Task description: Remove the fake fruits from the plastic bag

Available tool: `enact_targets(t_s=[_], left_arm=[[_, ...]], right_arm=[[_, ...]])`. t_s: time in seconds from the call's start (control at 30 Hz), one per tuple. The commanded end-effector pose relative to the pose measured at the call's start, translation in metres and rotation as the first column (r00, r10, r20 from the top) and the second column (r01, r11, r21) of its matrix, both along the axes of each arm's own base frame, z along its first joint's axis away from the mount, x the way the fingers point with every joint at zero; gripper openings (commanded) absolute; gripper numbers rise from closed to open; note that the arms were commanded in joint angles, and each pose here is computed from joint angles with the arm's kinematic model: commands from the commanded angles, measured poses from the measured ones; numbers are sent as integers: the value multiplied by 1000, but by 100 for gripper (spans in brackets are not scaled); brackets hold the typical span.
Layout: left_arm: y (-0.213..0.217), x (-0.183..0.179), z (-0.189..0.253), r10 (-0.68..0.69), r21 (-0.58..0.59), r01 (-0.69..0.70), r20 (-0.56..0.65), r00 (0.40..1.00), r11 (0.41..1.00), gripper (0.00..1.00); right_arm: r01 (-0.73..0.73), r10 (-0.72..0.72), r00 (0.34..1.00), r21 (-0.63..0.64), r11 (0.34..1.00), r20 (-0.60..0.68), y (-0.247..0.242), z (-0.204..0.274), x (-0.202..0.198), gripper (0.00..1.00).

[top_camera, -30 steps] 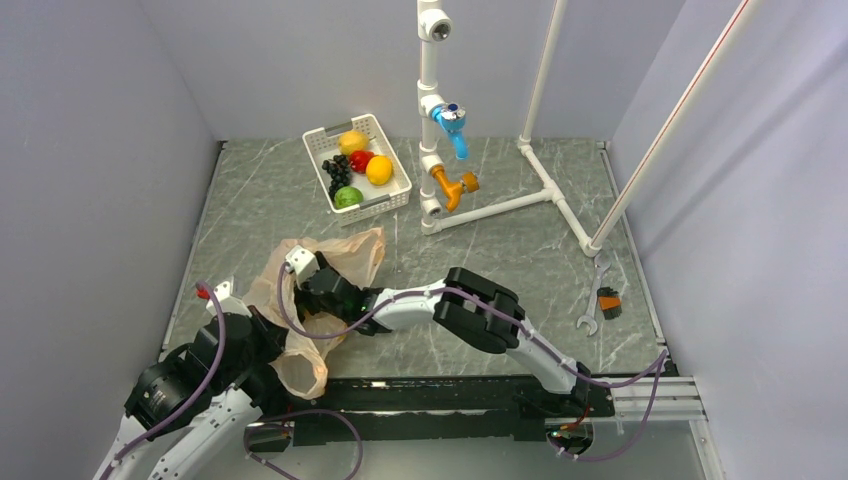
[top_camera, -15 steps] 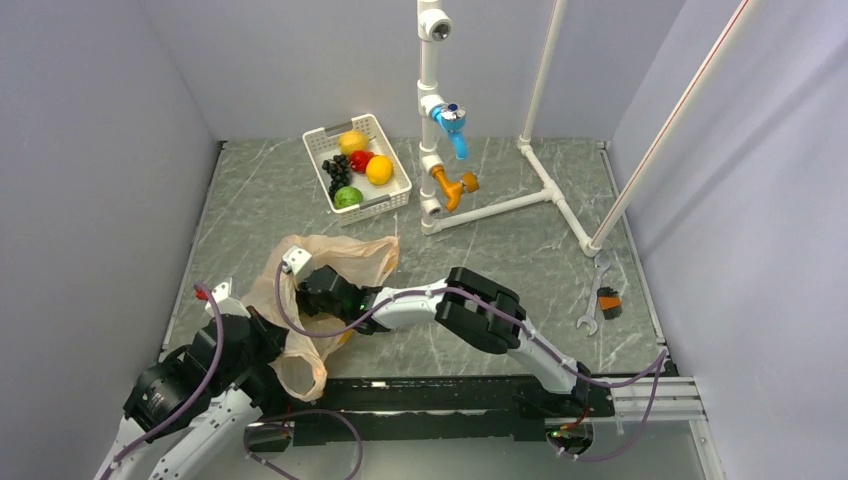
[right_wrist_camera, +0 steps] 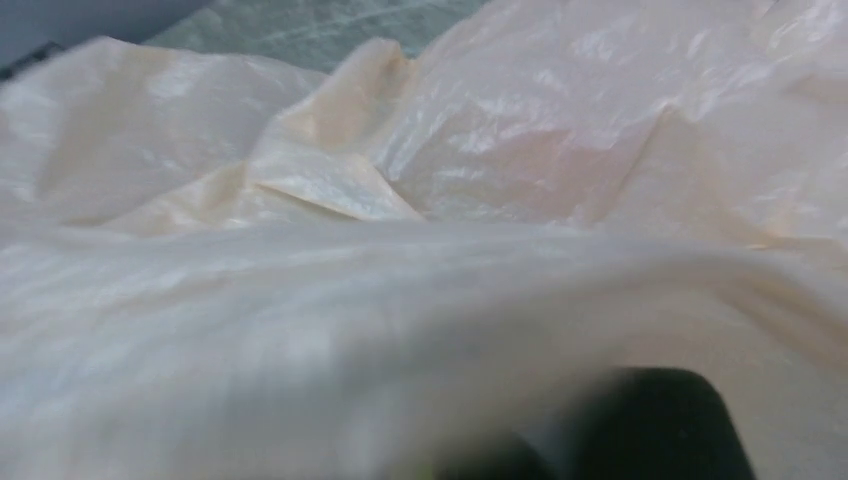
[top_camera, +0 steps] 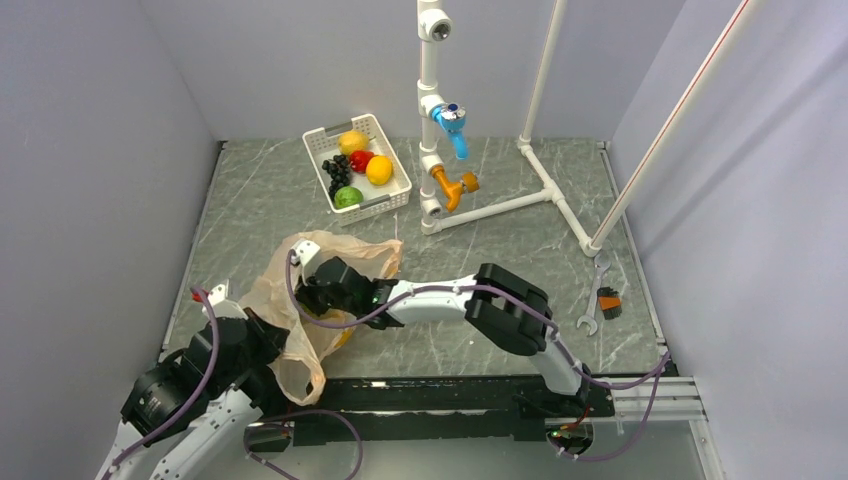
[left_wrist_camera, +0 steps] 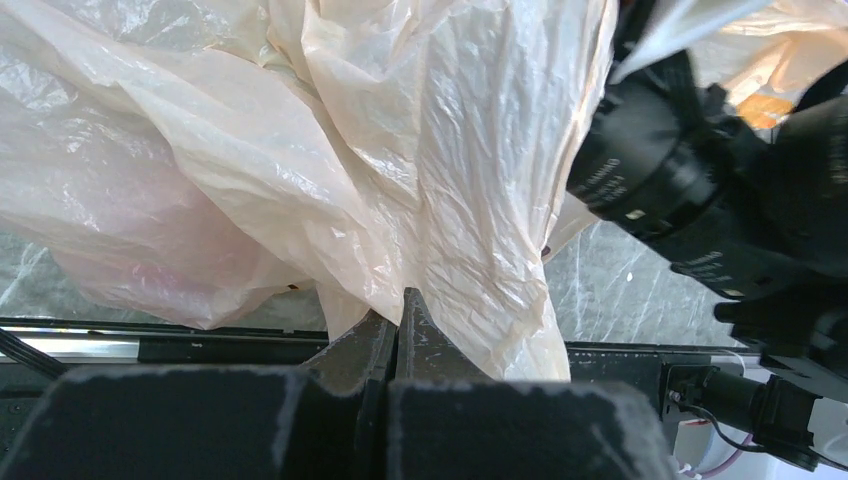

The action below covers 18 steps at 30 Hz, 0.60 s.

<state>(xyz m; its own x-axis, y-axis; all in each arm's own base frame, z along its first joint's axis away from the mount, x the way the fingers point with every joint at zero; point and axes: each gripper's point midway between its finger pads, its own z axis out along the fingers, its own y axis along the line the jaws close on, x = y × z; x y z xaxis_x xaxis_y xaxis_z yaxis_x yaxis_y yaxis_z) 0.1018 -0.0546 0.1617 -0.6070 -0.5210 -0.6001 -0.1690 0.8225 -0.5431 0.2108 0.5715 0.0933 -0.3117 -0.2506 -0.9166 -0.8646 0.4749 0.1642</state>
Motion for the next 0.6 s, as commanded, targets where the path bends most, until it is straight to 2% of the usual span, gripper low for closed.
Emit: enact_targets(t_s=[0.0, 0.23, 0.57], left_arm=[[4, -1, 3, 29, -27, -29, 21, 999, 999, 0], [9, -3, 5, 52, -53, -50, 43, 998, 997, 0], [14, -5, 6, 87, -81, -83, 53, 995, 993, 0]], right_arm=[[-31, 33, 999, 153, 988, -14, 0, 68, -8, 0], [-80, 98, 993, 225, 971, -70, -7, 92, -24, 0], [-113, 142, 987, 289, 951, -81, -29, 117, -41, 0]])
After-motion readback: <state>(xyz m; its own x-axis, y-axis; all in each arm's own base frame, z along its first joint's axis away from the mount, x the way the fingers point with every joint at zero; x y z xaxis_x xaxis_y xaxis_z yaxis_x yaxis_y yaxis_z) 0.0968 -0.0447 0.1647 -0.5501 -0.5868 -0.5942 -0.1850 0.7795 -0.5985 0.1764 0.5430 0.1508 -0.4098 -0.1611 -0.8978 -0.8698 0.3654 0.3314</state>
